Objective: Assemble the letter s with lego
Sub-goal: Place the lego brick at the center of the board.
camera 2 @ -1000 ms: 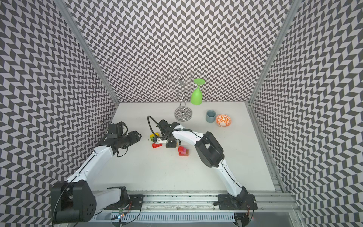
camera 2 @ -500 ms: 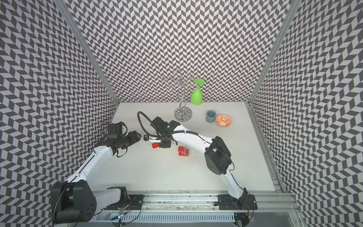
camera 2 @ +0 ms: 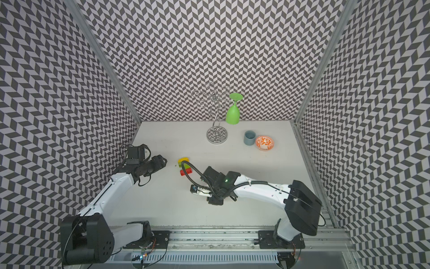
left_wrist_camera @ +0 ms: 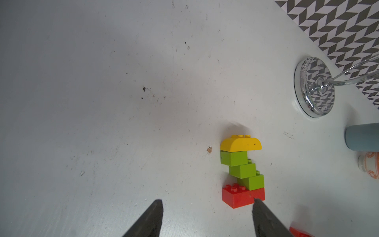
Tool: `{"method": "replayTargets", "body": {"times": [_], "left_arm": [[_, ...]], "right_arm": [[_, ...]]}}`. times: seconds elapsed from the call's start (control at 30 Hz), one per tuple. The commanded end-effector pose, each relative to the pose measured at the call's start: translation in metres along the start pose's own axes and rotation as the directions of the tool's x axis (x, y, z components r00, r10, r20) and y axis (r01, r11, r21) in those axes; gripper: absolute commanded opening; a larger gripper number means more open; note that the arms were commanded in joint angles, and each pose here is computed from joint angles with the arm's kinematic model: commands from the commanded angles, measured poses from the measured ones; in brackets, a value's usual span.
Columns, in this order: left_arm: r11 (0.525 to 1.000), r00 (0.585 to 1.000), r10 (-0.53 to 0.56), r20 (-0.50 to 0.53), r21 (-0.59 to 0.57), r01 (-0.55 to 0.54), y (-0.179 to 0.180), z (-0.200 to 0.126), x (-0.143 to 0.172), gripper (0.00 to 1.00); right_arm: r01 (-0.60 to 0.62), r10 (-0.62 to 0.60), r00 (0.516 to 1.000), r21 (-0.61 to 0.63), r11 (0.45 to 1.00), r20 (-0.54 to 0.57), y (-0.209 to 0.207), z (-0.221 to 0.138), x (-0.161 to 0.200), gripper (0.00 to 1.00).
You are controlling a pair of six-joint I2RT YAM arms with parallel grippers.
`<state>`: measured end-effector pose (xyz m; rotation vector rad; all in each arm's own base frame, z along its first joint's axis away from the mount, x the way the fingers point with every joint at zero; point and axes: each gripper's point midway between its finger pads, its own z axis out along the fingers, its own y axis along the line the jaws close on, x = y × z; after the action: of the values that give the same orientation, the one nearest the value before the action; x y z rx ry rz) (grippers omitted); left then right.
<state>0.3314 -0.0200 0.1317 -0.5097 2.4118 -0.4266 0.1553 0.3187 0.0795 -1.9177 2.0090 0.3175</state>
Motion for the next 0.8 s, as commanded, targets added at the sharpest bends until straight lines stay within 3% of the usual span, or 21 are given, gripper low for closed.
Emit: {"method": "replayTargets", "body": {"times": [0.0, 0.2, 0.43, 0.6, 0.77], "left_arm": [[1.0, 1.0, 0.009, 0.0, -0.01, -0.009, 0.001, 0.005, 0.002, 0.7], [1.0, 1.0, 0.026, -0.012, -0.016, -0.026, -0.002, 0.008, 0.006, 0.7], [0.999, 0.999, 0.04, -0.023, -0.029, -0.041, -0.003, 0.01, 0.009, 0.72], [0.999, 0.999, 0.042, -0.023, -0.034, -0.042, -0.003, 0.01, 0.01, 0.74], [0.998, 0.998, 0.048, -0.028, -0.025, -0.049, -0.007, 0.011, 0.012, 0.74]], "right_arm": [[-0.023, 0.022, 0.994, 0.007, 1.0, 0.105, 0.005, 0.01, -0.017, 0.16], [0.007, -0.006, 0.999, -0.027, 1.0, 0.045, 0.023, 0.038, 0.002, 0.27], [0.012, -0.012, 0.996, 0.0, 1.0, 0.085, 0.025, 0.029, 0.003, 0.47], [-0.001, -0.018, 0.973, 0.081, 0.997, 0.228, 0.02, -0.004, -0.004, 0.6], [-0.07, -0.019, 0.883, 0.17, 0.983, 0.47, 0.021, -0.036, -0.003, 0.67]]}}
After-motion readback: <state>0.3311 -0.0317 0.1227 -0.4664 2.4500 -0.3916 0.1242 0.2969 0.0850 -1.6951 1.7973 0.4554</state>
